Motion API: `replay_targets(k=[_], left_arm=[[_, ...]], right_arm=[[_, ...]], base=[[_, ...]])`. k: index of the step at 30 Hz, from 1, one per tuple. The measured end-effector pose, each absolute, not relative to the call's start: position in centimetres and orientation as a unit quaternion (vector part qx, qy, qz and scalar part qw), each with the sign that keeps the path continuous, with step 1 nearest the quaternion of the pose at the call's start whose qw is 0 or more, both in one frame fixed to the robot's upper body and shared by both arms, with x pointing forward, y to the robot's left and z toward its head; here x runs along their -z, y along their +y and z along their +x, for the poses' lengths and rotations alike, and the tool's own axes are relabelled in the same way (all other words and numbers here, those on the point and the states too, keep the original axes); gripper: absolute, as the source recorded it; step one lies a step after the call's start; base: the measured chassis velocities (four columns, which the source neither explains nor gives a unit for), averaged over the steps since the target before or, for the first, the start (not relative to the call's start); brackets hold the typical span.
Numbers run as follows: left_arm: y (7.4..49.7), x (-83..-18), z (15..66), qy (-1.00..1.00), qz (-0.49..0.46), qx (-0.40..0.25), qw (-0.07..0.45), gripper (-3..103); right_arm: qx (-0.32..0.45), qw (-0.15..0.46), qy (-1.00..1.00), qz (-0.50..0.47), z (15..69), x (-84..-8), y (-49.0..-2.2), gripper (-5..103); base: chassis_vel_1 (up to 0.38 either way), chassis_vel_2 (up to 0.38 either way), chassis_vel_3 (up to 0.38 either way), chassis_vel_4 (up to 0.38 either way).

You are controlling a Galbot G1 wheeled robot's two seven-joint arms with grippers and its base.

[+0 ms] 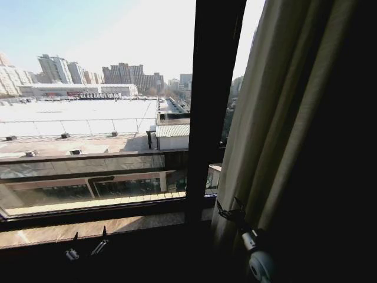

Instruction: Open the curtains by pulling them apart, changing their state from closed to fully open.

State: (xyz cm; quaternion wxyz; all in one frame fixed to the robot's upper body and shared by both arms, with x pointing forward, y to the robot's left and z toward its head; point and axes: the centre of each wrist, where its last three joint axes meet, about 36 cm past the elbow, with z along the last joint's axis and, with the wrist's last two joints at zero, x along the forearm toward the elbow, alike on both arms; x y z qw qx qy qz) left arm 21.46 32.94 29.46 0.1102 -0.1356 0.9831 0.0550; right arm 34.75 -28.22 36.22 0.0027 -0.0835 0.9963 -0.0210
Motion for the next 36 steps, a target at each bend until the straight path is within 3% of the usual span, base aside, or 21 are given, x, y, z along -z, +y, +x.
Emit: replay_targets(k=[21,36], left_arm=[[32.94,-29.46,21.46,0.983,-0.136,-0.055,0.110,100],[32.94,-29.46,21.46,0.983,-0.136,-0.055,0.110,100]], right_arm=[[0.021,0.003,0.997,-0.081,34.86,-36.19,-28.28,100],[0.021,0.003,0.997,-0.080,34.89,-36.17,-28.29,100]], base=[[0.038,0.026,-0.029,-0.033],[0.266,0.275,-0.272,-0.265]])
